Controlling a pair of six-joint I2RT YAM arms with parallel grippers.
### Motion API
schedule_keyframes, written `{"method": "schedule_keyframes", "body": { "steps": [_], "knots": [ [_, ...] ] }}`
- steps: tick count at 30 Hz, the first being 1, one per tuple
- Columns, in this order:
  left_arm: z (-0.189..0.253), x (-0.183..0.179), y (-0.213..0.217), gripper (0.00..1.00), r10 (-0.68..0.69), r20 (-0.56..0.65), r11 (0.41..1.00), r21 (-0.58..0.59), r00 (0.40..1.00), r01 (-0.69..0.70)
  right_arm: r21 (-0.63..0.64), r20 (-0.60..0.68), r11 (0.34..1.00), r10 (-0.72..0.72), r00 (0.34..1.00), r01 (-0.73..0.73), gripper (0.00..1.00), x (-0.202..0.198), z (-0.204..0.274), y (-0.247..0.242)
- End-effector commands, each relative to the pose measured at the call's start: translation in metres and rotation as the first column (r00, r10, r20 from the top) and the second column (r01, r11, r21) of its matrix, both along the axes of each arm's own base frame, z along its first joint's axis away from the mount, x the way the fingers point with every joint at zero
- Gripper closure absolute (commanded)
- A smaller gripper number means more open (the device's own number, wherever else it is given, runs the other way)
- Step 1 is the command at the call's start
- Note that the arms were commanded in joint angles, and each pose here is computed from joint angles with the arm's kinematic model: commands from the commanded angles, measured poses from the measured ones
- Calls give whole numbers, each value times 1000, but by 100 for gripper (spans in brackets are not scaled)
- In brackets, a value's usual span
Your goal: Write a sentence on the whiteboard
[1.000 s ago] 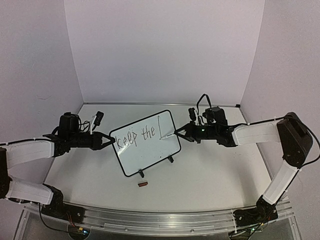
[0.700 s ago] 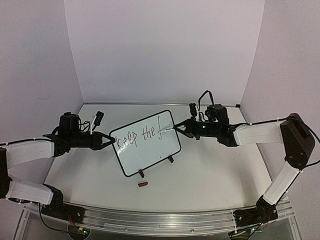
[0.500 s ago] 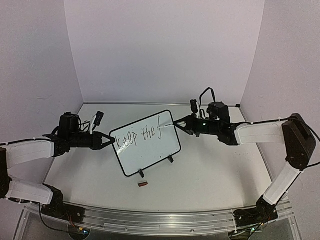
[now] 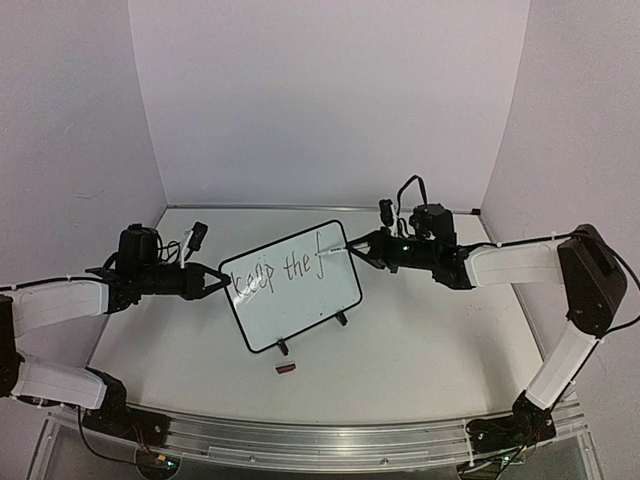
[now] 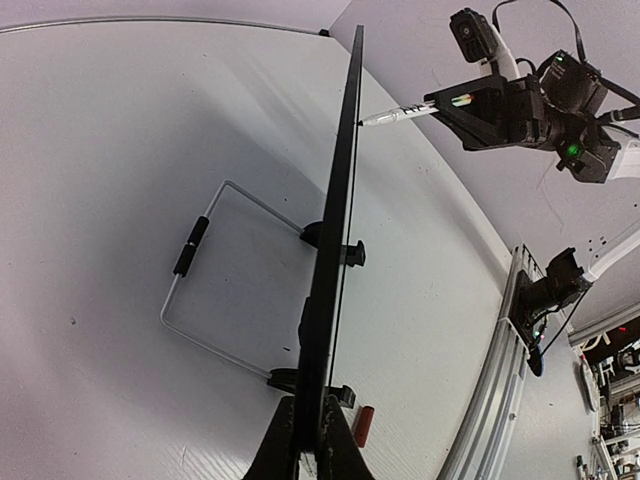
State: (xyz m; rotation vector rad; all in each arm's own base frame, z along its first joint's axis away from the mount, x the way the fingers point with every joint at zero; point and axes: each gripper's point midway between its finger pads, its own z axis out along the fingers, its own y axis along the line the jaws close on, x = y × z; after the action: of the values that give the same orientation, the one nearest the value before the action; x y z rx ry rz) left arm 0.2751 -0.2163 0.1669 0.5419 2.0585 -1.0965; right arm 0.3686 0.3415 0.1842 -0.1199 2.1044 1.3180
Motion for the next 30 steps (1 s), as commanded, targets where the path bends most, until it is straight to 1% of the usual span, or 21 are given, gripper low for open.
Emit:
{"method": "schedule_keyframes", "body": {
  "steps": [1,8,21,30],
  "knots": [
    [8,17,7,100,50,71,997,47,996,-53,-1,48,1000,-22,999,22,100,11,11,3],
    [7,17,7,100,51,71,997,48,996,-54,-23,57,998,-62,996,63,100,14,11,-3],
    [6,16,7,100,51,70,997,49,996,-55,-44,100,993,-106,989,111,100,12,26,-16],
    [8,17,7,100,50,73,997,46,996,-53,-33,105,996,-78,991,82,100,8,33,-13]
  ]
}}
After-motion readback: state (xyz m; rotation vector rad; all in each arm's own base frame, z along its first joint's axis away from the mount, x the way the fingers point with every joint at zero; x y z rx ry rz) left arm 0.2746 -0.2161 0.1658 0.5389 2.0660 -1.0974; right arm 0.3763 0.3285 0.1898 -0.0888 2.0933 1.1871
